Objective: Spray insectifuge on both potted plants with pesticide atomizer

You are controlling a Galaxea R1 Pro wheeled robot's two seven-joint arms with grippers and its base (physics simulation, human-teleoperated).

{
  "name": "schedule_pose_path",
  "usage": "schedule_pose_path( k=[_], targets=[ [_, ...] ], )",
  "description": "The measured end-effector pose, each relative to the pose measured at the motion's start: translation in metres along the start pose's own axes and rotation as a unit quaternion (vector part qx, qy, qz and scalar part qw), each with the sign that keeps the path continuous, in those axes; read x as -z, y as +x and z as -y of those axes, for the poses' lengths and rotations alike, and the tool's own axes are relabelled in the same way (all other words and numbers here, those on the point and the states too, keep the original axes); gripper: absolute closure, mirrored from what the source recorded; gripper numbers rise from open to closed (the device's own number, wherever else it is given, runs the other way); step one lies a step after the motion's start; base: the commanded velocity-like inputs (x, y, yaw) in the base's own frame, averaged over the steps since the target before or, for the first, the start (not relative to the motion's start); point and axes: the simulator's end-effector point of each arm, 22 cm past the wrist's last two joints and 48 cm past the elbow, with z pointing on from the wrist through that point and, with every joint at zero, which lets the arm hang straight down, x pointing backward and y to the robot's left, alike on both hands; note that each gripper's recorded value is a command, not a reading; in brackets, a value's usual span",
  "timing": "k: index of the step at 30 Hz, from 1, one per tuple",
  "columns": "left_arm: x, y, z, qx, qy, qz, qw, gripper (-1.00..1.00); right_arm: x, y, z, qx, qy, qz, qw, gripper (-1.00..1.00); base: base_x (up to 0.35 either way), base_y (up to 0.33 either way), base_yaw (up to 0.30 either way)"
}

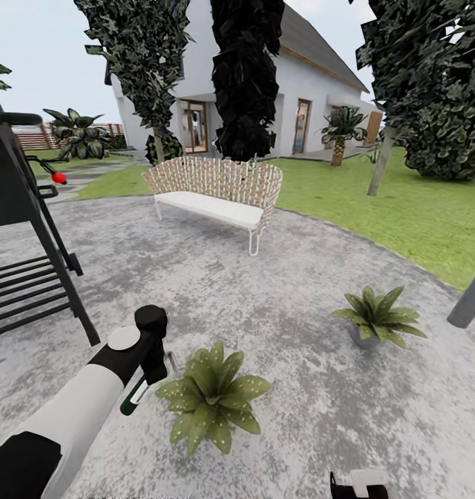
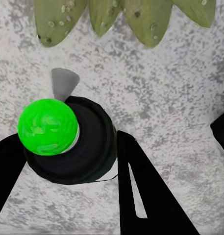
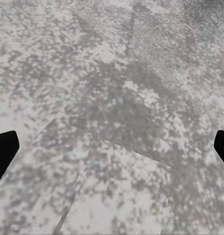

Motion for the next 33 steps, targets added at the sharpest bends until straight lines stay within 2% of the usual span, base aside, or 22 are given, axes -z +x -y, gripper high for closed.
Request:
schedule_pose_path(
  k=[4,13,18,21,23,25,33],
  targets=[
    [0.000,0.000,0.000,-0.001,0.000,0.000,1.0000,1.00,0.000,0.000,0.000,0.000,0.000,0.000,1.0000,-1.00,-0.013,-0.046,0.217],
    [0.000,-0.001,0.001,-0.001,0.000,0.000,1.0000,1.00,0.000,0.000,0.001,0.000,0.000,0.000,1.0000,-1.00,-0.185,-0.198,0.020],
    [-0.001,0.001,-0.001,0.002,0.001,0.000,1.0000,1.00,0.000,0.000,0.000,0.000,0.000,0.000,1.0000,-1.00,-0.019,-0.041,0.239],
    [0.002,-0.004,0.002,0.019,0.007,0.010,0.9997,1.00,0.000,0.000,0.000,-0.001,0.000,0.001,1.0000,-1.00,-0.001,-0.002,0.098],
    [0.004,-0.006,0.001,0.045,0.004,0.012,0.9989,1.00,0.000,0.000,0.000,0.000,0.000,0.000,1.0000,-1.00,0.000,0.000,0.015],
    [0.005,-0.007,0.000,0.055,0.003,0.014,0.9984,1.00,0.000,0.000,0.001,0.000,0.001,0.001,1.0000,-1.00,0.000,0.000,0.004],
    [0.006,-0.009,0.001,0.058,0.002,0.016,0.9982,1.00,0.000,0.000,0.002,0.000,0.001,0.000,1.0000,-1.00,0.013,-0.014,0.000]
  ],
)
